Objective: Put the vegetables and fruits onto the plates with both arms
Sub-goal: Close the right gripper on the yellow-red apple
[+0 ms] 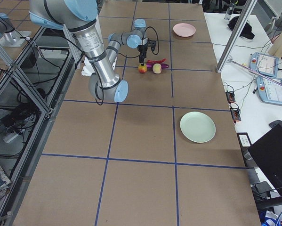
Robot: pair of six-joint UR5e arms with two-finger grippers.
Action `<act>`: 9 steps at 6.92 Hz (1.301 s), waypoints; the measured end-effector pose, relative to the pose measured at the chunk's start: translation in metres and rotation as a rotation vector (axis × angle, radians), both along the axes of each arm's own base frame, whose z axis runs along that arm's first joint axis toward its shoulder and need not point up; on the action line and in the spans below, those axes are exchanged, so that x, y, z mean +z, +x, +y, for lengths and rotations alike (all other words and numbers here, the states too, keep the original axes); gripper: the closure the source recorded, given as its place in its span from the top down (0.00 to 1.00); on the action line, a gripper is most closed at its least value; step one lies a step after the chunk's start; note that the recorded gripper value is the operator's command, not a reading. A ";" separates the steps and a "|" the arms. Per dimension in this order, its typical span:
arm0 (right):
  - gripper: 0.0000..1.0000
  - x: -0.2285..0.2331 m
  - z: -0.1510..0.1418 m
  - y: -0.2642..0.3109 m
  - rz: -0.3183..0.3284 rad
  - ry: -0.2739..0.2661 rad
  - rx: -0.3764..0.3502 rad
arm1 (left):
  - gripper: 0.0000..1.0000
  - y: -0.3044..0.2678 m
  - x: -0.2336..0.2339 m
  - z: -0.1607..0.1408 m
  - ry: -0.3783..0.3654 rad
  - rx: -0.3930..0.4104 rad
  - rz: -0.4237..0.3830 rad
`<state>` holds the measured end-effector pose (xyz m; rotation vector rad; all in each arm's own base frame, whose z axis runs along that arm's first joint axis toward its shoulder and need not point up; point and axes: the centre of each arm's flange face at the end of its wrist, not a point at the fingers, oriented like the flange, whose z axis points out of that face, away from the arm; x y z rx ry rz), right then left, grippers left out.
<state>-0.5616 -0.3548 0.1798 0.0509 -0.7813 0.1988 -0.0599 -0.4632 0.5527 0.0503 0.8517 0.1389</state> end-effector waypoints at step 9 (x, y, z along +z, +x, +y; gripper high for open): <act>0.98 0.024 0.009 -0.042 0.075 0.036 -0.008 | 1.00 0.001 -0.002 0.000 -0.001 -0.001 0.009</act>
